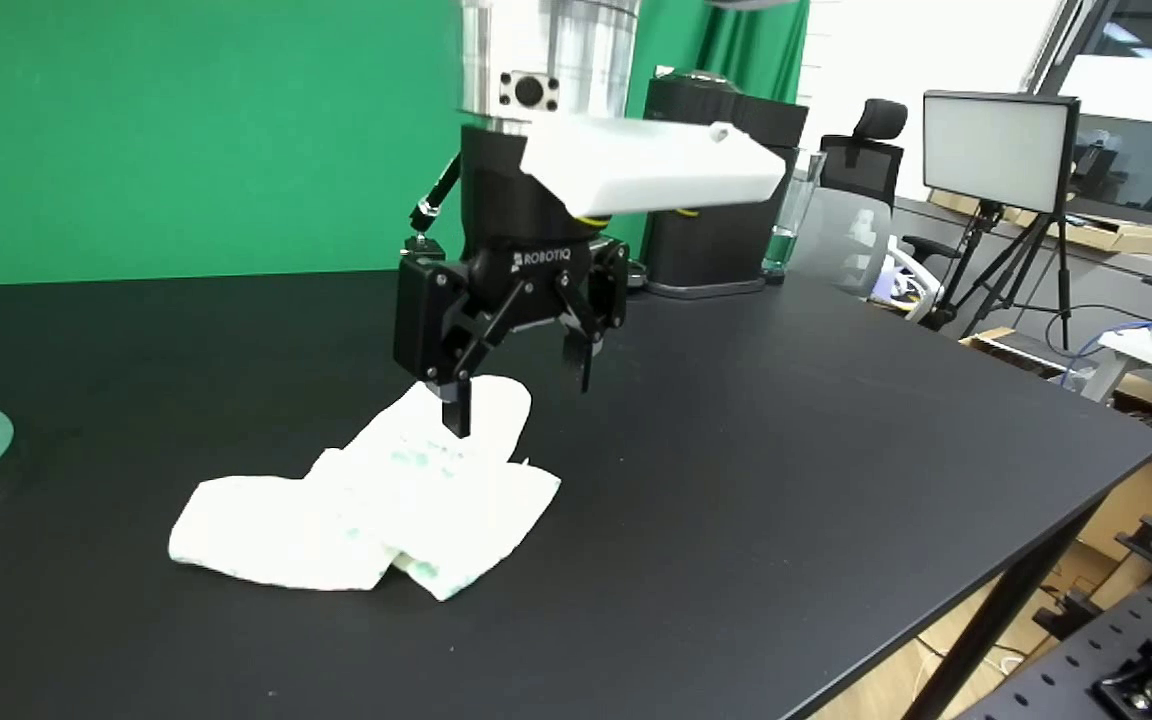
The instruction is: Hang the white cloth on the black tripod stand
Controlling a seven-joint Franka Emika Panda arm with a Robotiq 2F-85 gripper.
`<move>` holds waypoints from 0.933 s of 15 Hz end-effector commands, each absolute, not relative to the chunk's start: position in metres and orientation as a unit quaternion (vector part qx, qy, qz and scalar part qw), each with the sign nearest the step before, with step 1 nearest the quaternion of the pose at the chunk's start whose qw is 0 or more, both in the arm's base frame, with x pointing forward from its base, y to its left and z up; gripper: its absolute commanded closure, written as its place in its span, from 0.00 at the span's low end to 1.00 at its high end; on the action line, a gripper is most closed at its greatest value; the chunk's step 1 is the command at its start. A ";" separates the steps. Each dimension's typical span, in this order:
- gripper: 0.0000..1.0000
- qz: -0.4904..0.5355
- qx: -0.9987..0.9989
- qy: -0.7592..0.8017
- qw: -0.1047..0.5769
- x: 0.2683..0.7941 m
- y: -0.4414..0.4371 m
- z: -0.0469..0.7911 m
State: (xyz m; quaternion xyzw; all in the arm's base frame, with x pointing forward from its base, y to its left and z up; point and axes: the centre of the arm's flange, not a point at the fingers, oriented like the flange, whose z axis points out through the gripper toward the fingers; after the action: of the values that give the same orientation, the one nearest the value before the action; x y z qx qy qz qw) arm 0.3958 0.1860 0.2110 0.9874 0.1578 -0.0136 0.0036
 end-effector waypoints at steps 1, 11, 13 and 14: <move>0.00 -0.034 0.983 0.181 0.013 0.414 0.186 0.185; 0.40 -0.052 0.957 0.286 0.017 0.420 0.212 0.140; 0.55 -0.050 0.955 0.293 0.017 0.422 0.214 0.138; 0.63 -0.048 0.954 0.296 0.018 0.424 0.215 0.139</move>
State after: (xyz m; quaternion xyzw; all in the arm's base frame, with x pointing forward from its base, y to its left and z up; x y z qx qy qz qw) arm 0.4131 0.2115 0.1406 0.9570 0.2839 -0.0578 0.0138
